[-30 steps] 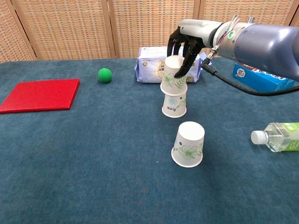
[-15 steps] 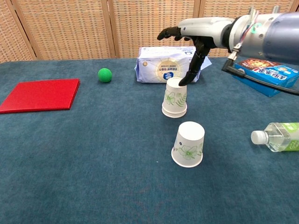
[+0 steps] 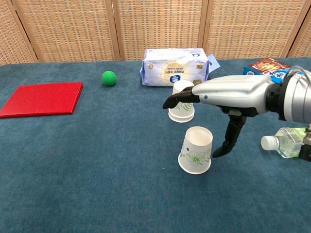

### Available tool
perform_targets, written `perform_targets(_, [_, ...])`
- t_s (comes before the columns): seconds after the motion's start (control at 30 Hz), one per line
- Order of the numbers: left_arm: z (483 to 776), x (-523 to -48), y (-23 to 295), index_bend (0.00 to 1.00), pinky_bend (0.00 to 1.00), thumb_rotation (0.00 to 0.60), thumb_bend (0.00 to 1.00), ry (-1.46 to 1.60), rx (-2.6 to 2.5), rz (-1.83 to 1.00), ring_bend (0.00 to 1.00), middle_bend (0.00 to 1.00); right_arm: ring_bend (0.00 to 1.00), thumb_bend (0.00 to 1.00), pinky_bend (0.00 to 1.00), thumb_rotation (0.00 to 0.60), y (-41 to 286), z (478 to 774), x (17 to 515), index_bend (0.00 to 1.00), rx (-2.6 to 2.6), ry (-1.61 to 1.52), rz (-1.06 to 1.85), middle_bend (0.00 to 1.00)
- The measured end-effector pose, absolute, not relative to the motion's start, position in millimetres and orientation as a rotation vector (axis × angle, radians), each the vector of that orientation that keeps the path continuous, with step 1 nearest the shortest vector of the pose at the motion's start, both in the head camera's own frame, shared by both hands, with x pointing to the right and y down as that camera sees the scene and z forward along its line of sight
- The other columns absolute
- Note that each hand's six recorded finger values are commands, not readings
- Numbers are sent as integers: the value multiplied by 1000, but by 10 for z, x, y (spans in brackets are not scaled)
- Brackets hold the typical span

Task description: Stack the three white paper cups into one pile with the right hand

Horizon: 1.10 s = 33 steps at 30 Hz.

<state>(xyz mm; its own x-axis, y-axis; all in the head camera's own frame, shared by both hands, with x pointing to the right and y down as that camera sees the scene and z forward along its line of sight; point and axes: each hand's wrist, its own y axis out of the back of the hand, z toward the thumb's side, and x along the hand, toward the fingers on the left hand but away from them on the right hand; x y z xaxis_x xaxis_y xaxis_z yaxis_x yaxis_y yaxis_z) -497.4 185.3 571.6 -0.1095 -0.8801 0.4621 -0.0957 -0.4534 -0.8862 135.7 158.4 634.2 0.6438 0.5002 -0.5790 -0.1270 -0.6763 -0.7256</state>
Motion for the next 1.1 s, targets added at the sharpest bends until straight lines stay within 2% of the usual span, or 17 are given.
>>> perform_targets(0.2, [5727, -5033, 1856, 0, 0, 600, 68, 1096, -1542, -1636, 0, 0, 160, 12, 284, 600, 1644, 6594, 1419, 240, -2066, -276, 1064, 303])
perform_targets(0.37, [5730, -5023, 1848, 0, 0, 600, 68, 1096, -1542, -1637, 0, 0, 236, 89, 338, 600, 1658, 6710, 1440, 313, -2060, -283, 1074, 379])
perform_targets(0.53, [5737, -5045, 1845, 0, 0, 600, 68, 1097, -1540, -1643, 0, 0, 340, 195, 443, 600, 1630, 6764, 1469, 428, -2057, -315, 1081, 484])
perform_targets(0.63, [5742, -5060, 1848, 0, 0, 600, 68, 1096, -1540, -1645, 0, 0, 371, 251, 472, 600, 1624, 6772, 1473, 464, -2058, -340, 1075, 516])
perform_targets(0.7, [5742, -5055, 1849, 0, 0, 600, 68, 1094, -1542, -1643, 0, 0, 372, 256, 475, 600, 1625, 6770, 1473, 466, -2060, -352, 1067, 517])
perform_targets(0.9, [5746, -5037, 1848, 0, 0, 600, 68, 1092, -1544, -1642, 0, 0, 372, 255, 475, 600, 1559, 6621, 1440, 466, -2092, -419, 1028, 518])
perform_targets(1.1, [5737, -5032, 1844, 0, 0, 600, 68, 1095, -1543, -1640, 0, 0, 372, 270, 475, 600, 1189, 6256, 1428, 468, -2070, -582, 962, 520])
